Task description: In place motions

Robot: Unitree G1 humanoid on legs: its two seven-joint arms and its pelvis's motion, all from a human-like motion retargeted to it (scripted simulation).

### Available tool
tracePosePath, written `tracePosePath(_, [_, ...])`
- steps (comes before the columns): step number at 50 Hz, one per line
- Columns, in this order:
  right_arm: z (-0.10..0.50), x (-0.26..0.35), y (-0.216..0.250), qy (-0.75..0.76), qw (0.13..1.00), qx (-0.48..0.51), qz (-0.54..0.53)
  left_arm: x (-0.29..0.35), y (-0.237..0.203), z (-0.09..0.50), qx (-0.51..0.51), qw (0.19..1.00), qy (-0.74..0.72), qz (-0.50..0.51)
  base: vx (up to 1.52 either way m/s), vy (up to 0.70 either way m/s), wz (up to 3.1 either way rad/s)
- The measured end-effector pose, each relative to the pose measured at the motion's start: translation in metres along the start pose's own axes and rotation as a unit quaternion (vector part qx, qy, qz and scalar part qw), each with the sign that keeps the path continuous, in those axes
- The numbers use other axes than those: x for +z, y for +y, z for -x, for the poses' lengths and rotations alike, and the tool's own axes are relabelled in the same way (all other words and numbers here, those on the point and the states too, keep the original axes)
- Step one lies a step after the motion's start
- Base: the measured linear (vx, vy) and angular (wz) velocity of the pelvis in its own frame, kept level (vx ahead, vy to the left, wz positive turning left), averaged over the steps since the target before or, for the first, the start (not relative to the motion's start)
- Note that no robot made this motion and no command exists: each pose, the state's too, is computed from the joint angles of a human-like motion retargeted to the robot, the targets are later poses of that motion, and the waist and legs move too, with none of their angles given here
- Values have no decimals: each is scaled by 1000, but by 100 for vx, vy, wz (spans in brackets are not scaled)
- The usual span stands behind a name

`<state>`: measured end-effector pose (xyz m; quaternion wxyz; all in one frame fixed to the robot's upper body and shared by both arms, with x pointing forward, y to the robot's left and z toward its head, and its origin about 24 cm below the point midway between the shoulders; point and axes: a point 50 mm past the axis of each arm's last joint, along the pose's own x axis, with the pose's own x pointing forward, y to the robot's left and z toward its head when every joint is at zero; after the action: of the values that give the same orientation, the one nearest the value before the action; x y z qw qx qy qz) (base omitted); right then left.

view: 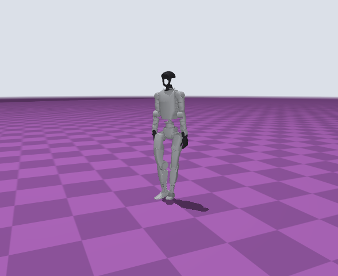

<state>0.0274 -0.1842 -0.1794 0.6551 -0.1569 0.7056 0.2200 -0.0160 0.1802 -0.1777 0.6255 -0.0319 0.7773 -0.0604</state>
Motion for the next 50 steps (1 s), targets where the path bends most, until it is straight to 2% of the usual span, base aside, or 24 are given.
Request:
tracePosePath(7, [2, 15, -6, -21, 1000, -8, 18, 5, -18, -3, -25, 999, -18, 29, 5, -3, 2])
tracePosePath(17, [2, 9, -6, -18, 999, -5, -29, 11, -11, -1, 3, 996, -4, -90, 8, -4, 7])
tracePosePath(29, [1, 0, -5, 1, 1000, -5, -22, 5, -13, -2, -13, 1000, -2, -24, 5, -2, -6])
tracePosePath(50, [1, 5, -1, -7, 1000, 1, -16, 4, -12, -2, -11, 1000, -2, -27, 0, 0, 0])
